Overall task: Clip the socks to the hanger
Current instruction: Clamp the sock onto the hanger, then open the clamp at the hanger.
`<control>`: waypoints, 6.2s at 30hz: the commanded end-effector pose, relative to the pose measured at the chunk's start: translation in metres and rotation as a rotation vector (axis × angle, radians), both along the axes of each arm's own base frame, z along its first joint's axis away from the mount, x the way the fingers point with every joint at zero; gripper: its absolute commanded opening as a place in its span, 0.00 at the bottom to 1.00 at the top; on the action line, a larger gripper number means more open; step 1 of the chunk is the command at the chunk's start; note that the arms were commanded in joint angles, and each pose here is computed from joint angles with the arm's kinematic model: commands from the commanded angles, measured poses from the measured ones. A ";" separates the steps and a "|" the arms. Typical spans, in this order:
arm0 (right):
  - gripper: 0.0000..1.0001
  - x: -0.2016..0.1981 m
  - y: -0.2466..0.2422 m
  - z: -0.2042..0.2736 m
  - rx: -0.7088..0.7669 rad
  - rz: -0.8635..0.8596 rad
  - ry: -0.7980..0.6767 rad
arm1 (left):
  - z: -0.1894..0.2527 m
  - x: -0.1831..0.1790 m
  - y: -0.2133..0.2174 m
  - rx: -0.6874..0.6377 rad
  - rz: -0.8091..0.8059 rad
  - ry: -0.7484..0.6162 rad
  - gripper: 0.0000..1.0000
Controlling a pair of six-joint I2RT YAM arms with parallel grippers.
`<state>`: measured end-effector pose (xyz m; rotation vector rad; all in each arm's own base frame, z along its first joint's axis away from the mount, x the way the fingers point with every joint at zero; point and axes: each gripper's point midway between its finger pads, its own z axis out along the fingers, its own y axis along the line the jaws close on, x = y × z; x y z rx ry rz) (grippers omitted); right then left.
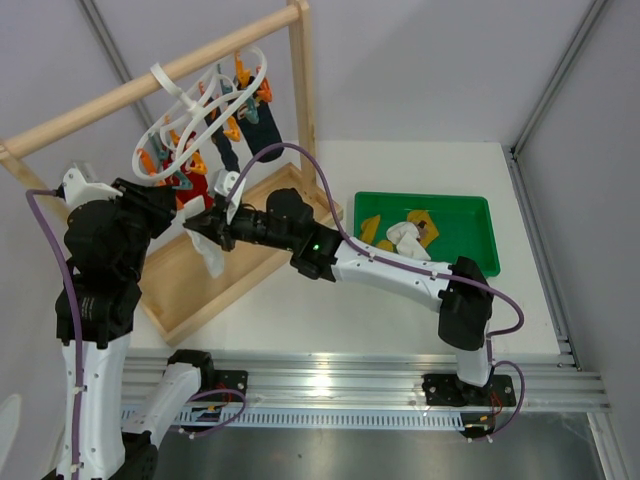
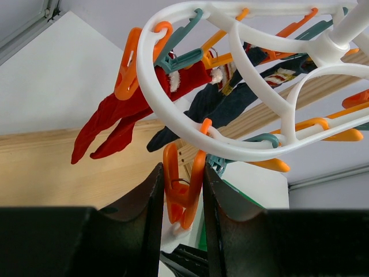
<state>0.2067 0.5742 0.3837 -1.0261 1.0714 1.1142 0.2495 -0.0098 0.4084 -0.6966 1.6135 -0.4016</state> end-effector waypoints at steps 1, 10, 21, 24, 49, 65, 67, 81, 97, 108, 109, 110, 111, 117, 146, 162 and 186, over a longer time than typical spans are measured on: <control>0.00 0.000 0.000 0.039 0.110 -0.022 -0.041 | -0.024 -0.004 0.000 -0.011 0.002 0.088 0.01; 0.00 0.000 -0.008 0.057 0.155 -0.037 -0.056 | -0.028 -0.005 0.003 0.009 0.007 0.100 0.01; 0.00 0.003 -0.013 0.065 0.155 -0.039 -0.078 | -0.030 -0.005 0.002 0.020 -0.001 0.105 0.01; 0.00 0.002 -0.014 0.066 0.149 -0.032 -0.083 | -0.031 -0.006 0.003 0.030 0.003 0.110 0.01; 0.00 0.009 -0.017 0.073 0.144 -0.039 -0.099 | -0.033 -0.010 0.004 0.059 -0.005 0.119 0.01; 0.09 0.010 -0.016 0.074 0.152 -0.045 -0.087 | -0.023 -0.019 0.006 0.066 0.001 0.073 0.73; 0.19 0.008 -0.017 0.074 0.152 -0.040 -0.086 | -0.019 -0.022 0.008 0.068 0.008 0.059 0.76; 0.76 0.011 -0.053 0.043 0.056 -0.089 -0.046 | 0.042 -0.080 0.030 0.167 0.085 -0.091 1.00; 0.75 0.054 -0.067 0.080 0.162 -0.179 -0.149 | 0.054 -0.101 0.022 0.239 0.012 -0.122 0.99; 0.75 0.061 -0.040 0.094 0.216 -0.127 -0.204 | 0.041 -0.085 0.009 0.226 -0.059 -0.088 1.00; 0.75 0.064 -0.034 0.088 0.207 -0.123 -0.201 | 0.042 -0.084 0.007 0.223 -0.070 -0.092 1.00; 0.75 0.065 -0.033 0.090 0.213 -0.119 -0.206 | 0.043 -0.083 0.005 0.220 -0.077 -0.095 1.00; 0.75 0.062 -0.031 0.096 0.227 -0.105 -0.218 | 0.043 -0.082 0.004 0.218 -0.080 -0.096 1.00; 0.75 0.065 -0.020 0.099 0.250 -0.083 -0.227 | 0.046 -0.078 -0.003 0.210 -0.121 -0.100 0.99; 0.10 0.022 -0.019 0.094 0.235 -0.056 -0.195 | 0.080 -0.028 -0.018 0.115 -0.155 -0.169 0.68; 0.12 0.026 -0.013 0.103 0.237 -0.126 -0.171 | 0.071 0.005 -0.013 0.116 -0.111 -0.133 0.39; 0.39 0.033 -0.010 0.091 0.171 -0.147 -0.171 | 0.048 0.030 -0.011 0.205 -0.079 -0.046 0.01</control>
